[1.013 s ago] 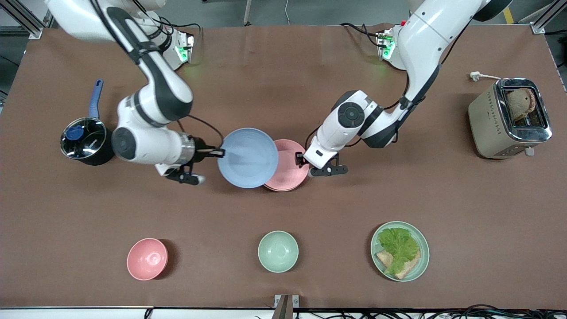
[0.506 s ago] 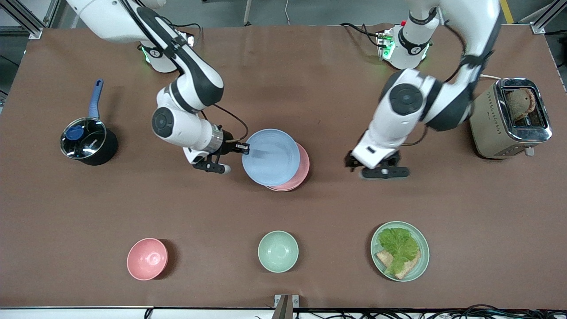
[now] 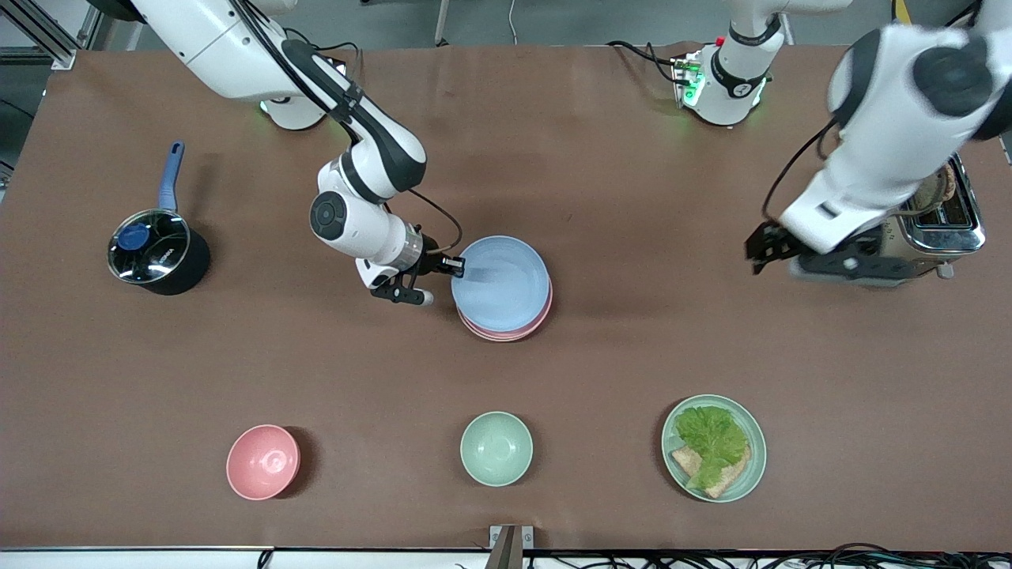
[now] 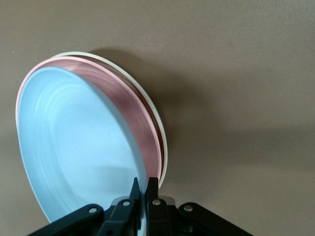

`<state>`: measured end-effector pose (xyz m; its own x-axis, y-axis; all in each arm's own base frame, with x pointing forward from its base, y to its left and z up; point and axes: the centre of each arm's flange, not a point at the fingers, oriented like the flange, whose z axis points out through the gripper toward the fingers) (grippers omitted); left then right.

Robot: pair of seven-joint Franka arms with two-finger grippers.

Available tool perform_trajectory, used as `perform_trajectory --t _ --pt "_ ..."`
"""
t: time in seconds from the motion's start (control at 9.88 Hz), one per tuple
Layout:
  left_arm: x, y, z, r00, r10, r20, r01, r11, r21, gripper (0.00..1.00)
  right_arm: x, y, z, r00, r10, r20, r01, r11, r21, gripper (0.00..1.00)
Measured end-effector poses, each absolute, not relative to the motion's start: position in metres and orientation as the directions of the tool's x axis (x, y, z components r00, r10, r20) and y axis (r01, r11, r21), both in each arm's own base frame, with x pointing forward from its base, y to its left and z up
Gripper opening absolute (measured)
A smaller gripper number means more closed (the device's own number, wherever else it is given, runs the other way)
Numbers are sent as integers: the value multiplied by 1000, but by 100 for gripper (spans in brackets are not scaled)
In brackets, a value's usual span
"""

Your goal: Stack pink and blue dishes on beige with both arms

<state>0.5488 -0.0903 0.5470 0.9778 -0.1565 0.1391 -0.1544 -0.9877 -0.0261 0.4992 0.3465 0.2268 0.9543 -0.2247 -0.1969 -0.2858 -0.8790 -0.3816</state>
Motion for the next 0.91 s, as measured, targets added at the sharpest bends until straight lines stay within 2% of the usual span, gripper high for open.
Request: perform_trajectory --t 0.2,0.3,0.51,0.61,0.81,0.91 --pt "528 -46 616 974 -145 172 -148 -989 6 100 500 346 223 954 -234 -187 -290 -875 -388 10" --pt "523 -43 651 974 -143 174 -146 -989 6 100 500 345 223 954 -235 -185 -291 -874 -389 17" --pt "528 -47 696 980 -149 135 -151 -989 4 100 506 342 236 956 -234 -179 -287 -875 -389 47" --pt "534 -48 691 984 -146 103 -148 -989 4 100 512 332 259 955 -223 -196 -283 -885 -370 61" --pt "548 -50 670 988 -141 61 -142 -990 4 100 521 292 344 957 -212 -198 -264 -917 -298 91" --pt "550 -51 667 990 -130 56 -131 -991 5 100 522 259 390 962 -227 -151 -256 -942 -217 100"
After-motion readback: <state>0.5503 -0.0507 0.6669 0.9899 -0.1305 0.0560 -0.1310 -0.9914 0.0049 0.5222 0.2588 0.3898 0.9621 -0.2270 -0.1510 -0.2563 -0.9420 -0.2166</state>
